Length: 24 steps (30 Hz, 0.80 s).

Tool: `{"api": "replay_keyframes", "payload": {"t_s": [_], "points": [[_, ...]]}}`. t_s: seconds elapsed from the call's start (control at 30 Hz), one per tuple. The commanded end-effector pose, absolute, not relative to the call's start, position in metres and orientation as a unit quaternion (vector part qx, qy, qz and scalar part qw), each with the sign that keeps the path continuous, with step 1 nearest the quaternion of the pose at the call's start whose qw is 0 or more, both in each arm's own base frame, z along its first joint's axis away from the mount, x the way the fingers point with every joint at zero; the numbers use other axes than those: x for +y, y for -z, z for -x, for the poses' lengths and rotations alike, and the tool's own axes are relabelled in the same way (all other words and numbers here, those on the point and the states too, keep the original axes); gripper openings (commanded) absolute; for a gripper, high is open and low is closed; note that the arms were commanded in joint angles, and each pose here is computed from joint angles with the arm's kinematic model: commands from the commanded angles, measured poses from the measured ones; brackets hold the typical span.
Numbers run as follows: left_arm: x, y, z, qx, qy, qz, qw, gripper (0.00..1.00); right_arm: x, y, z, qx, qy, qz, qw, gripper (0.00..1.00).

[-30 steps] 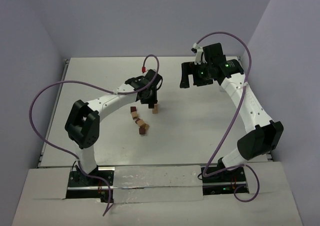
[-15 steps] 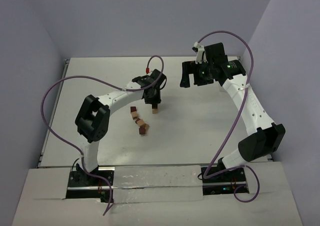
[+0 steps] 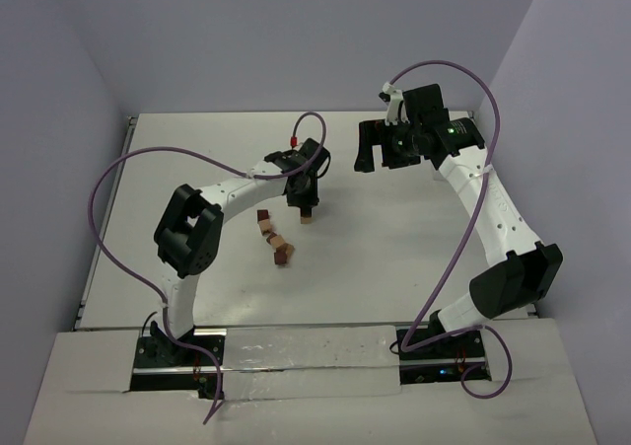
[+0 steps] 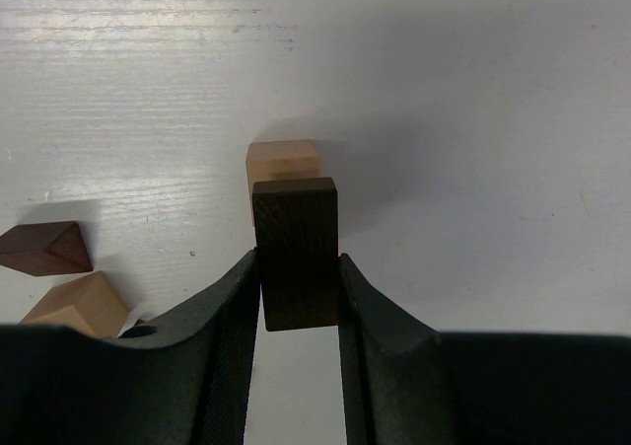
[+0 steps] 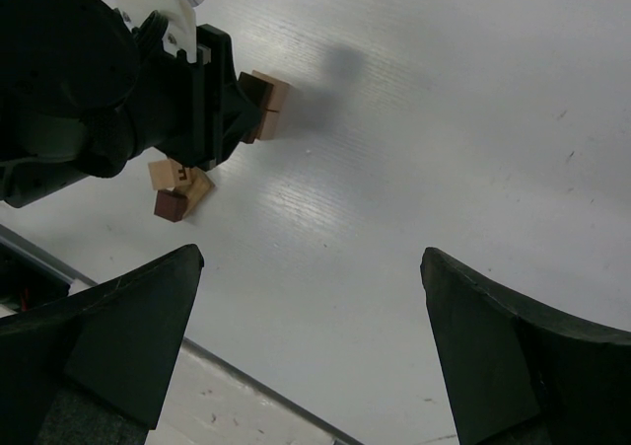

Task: Build the wood block tower

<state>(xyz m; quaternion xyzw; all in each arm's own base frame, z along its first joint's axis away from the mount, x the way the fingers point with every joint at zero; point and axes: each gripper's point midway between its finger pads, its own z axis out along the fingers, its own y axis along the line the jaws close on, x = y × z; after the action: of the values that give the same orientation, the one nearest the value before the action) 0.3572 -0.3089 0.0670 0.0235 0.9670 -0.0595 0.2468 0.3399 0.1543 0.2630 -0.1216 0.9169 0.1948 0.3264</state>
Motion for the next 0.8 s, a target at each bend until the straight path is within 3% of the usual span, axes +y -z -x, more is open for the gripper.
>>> {"api": "replay_keyframes", "payload": {"t_s": [0.0,0.3,0.77], "points": [[-0.3184,-0.0793,-0.3660,0.962,0.070,-0.029,0.263,0.07,0.1555,-0.2862,-0.3421,0.900,-0.209,0.122,0.362,1.00],[-0.3160,-0.0759,-0.3704,0.962,0.057,-0.025,0.265,0.14,0.1566,-0.2848,-0.3417,0.900,-0.211,0.123,0.360,1.00],[-0.3088,-0.0708,-0.3743,0.963,0.044,-0.018,0.265,0.15,0.1582,-0.2842,-0.3417,0.900,-0.216,0.126,0.358,1.00]]}}
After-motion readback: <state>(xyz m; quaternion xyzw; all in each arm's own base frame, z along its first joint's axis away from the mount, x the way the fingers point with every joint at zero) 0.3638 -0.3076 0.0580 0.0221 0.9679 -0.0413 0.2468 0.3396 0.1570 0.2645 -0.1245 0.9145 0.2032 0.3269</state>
